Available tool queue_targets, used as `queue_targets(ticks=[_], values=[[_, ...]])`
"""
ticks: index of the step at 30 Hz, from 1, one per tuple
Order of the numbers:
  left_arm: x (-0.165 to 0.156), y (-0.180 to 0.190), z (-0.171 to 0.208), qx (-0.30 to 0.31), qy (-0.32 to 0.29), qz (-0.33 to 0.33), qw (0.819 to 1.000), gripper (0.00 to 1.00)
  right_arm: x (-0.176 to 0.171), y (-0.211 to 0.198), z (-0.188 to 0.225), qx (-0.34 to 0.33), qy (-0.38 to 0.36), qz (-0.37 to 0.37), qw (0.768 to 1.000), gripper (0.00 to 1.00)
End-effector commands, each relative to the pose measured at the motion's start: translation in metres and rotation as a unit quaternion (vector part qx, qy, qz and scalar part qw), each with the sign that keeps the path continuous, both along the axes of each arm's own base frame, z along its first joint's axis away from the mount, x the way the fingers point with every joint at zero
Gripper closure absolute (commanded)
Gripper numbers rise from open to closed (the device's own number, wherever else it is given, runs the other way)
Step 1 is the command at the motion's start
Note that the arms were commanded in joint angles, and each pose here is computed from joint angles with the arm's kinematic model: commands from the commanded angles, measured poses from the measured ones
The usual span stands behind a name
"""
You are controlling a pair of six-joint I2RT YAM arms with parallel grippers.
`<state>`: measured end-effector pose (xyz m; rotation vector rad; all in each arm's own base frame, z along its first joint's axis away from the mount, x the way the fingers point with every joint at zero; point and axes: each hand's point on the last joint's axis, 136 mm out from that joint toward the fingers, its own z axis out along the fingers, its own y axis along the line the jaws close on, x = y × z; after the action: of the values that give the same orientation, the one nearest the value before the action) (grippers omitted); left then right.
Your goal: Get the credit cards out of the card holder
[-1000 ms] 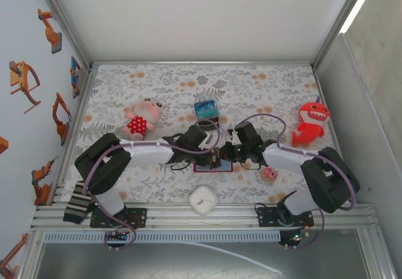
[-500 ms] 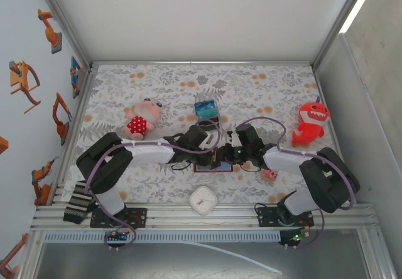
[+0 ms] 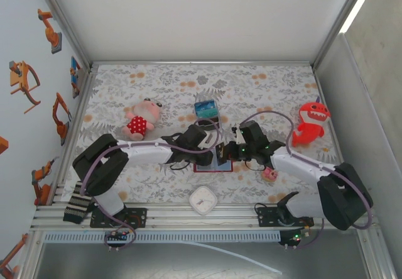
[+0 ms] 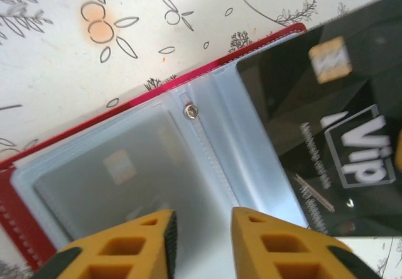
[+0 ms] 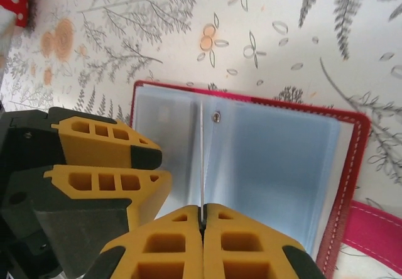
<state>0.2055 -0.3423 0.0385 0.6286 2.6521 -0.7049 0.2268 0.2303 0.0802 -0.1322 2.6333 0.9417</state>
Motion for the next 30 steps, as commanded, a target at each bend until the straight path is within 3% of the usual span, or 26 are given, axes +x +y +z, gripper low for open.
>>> queue_targets(ticks=[1,9,17,22,30], values=[[0.007,0.005,0.027,-0.005,-0.031,0.002,0.999,0.66,0.000,-0.008,0.013,-0.032,-0.029,0.014,0.999,0.96],[0.026,0.031,0.091,-0.001,-0.146,-0.021,0.989,0.58,-0.004,0.000,0.067,-0.010,-0.139,0.094,0.986,1.00],[0.027,0.036,0.154,-0.067,-0.272,-0.136,0.950,0.39,-0.009,0.018,0.107,-0.009,-0.210,0.196,0.958,1.00],[0.021,0.030,0.170,-0.097,-0.298,-0.201,0.928,0.31,-0.008,0.031,0.124,0.000,-0.234,0.243,0.941,1.00],[0.007,0.020,0.181,-0.161,-0.272,-0.285,0.905,0.35,-0.022,0.047,0.136,0.022,-0.237,0.327,0.914,1.00]])
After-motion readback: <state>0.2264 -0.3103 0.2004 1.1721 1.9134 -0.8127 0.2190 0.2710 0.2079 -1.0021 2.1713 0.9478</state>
